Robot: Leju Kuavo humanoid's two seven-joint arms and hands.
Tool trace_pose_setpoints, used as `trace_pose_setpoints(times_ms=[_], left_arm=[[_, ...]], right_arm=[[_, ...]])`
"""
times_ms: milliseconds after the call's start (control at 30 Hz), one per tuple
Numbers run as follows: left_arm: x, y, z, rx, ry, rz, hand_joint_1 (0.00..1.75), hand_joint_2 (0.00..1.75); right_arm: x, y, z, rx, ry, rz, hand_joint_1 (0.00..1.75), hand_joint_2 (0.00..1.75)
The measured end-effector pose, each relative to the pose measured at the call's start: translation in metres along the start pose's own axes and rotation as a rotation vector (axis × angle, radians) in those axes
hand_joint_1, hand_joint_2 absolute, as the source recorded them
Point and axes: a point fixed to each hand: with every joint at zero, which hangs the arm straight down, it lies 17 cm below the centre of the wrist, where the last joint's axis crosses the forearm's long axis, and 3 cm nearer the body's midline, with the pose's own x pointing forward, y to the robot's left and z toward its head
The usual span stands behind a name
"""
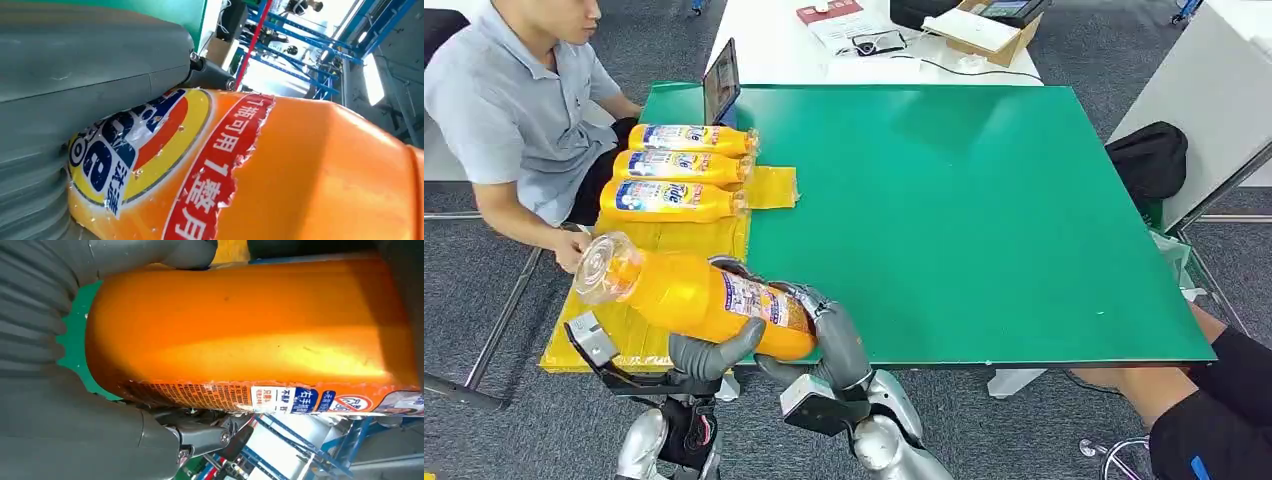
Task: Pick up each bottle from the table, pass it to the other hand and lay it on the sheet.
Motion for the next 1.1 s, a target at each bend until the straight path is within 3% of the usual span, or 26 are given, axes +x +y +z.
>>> trace_pose_setpoints(times_ms=[33, 67, 100, 300, 333, 500, 567, 633, 733, 833, 933, 1000, 1100], left_arm=[[0.000, 0.000, 0.000, 0.000, 0.000, 0.000, 1.75, 1.75], [0.000, 0.000, 0.000, -0.001, 0.000, 0.001, 1.75, 1.75], [0.000, 0.000, 0.000, -0.001, -0.001, 0.003, 1.75, 1.75], [0.005, 0.007, -0.001, 0.019, -0.011, -0.006, 1.75, 1.75], [0.005, 0.011, -0.001, 0.032, -0.010, -0.013, 1.75, 1.75], [0.010, 0.031, -0.007, 0.099, -0.026, -0.169, 1.75, 1.75], [0.005, 0.044, -0.014, 0.142, 0.015, -0.357, 1.75, 1.75], [-0.004, 0.067, -0.015, 0.197, 0.090, -0.578, 1.75, 1.75], [0.001, 0.089, -0.016, 0.236, 0.100, -0.761, 1.75, 1.75], [0.004, 0.110, -0.021, 0.277, 0.105, -0.694, 1.75, 1.75], [0.001, 0.120, -0.027, 0.281, 0.106, -0.573, 1.75, 1.75], [-0.004, 0.126, -0.030, 0.274, 0.119, -0.548, 1.66, 1.75], [-0.008, 0.134, -0.033, 0.256, 0.137, -0.573, 1.68, 1.75]], right_arm=[[0.000, 0.000, 0.000, 0.000, 0.000, 0.000, 1.61, 1.75], [0.000, 0.000, 0.000, 0.001, 0.001, -0.001, 0.96, 1.75], [-0.001, 0.001, 0.001, 0.002, 0.002, -0.001, 0.00, 1.75], [-0.005, 0.013, 0.012, 0.034, 0.028, -0.017, 0.00, 1.75], [-0.005, 0.014, 0.013, 0.033, 0.029, -0.020, 0.00, 0.00], [-0.003, 0.016, 0.017, 0.015, 0.038, -0.036, 0.00, 0.00], [-0.003, 0.007, 0.017, -0.025, 0.038, -0.020, 0.00, 0.00], [-0.002, -0.015, 0.017, -0.122, 0.039, 0.020, 0.00, 0.00], [-0.001, -0.063, 0.020, -0.328, 0.060, 0.047, 0.00, 0.00], [0.005, -0.097, 0.021, -0.487, 0.066, 0.054, 0.00, 0.00], [0.009, -0.094, 0.019, -0.495, 0.060, 0.025, 0.00, 0.00], [0.015, -0.088, 0.015, -0.485, 0.045, 0.007, 0.00, 0.00], [0.020, -0.082, 0.011, -0.468, 0.027, -0.008, 0.00, 0.00]])
